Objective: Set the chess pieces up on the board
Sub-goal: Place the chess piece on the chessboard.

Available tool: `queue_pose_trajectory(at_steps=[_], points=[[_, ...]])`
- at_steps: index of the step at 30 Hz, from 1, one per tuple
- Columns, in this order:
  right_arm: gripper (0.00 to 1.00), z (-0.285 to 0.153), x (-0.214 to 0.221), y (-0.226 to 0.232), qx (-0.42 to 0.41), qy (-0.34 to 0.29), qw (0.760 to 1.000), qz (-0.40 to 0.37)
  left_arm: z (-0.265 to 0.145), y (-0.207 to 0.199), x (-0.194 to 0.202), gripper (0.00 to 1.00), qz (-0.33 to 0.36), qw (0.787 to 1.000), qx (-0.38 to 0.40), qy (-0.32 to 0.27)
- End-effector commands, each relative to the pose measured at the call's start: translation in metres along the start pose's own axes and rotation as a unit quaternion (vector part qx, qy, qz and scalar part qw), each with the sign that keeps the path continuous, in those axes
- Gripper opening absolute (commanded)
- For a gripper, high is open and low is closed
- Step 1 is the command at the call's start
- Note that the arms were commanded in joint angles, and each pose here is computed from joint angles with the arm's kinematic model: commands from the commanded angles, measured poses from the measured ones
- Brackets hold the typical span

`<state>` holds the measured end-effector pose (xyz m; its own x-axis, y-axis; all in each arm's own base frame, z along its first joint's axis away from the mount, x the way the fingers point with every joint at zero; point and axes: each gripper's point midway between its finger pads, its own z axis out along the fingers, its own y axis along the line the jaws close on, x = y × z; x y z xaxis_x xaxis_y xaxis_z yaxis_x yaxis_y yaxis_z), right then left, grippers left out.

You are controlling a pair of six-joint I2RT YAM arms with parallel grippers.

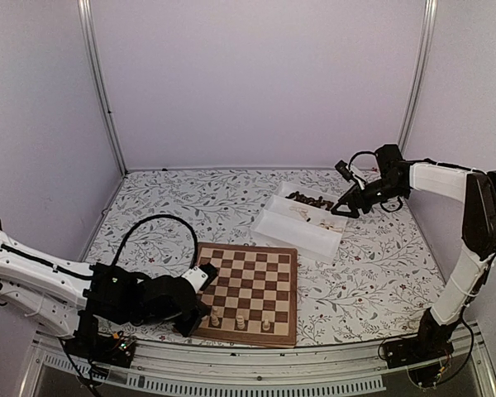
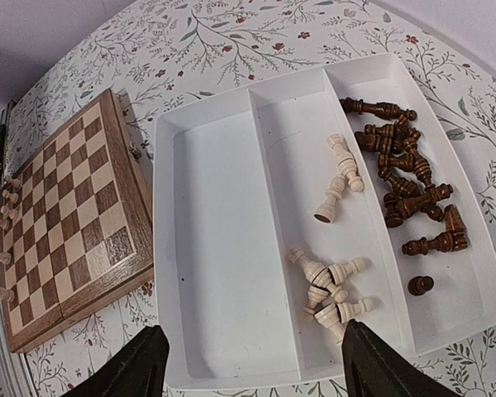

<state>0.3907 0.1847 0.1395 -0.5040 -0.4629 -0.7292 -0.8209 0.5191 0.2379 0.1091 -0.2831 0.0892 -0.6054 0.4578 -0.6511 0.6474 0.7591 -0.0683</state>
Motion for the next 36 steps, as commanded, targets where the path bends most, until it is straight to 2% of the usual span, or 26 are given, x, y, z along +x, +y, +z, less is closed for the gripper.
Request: queue_pose_trajectory(at_steps=[1,25,36], points=[[0.75,0.004,0.003,0.004,-0.019,0.001,1.0,0.002,0.004,0.004,0.011,0.02,-0.013,1.0,-0.021,0.003],[0.74,0.009,0.009,0.006,-0.033,0.008,0.999,0.009,0.011,0.01,0.02,0.04,-0.028,0.999,-0.036,-0.009],[0.74,0.011,0.011,0.006,-0.038,0.012,0.999,0.013,0.019,0.008,0.027,0.06,-0.021,0.999,-0.041,0.006]])
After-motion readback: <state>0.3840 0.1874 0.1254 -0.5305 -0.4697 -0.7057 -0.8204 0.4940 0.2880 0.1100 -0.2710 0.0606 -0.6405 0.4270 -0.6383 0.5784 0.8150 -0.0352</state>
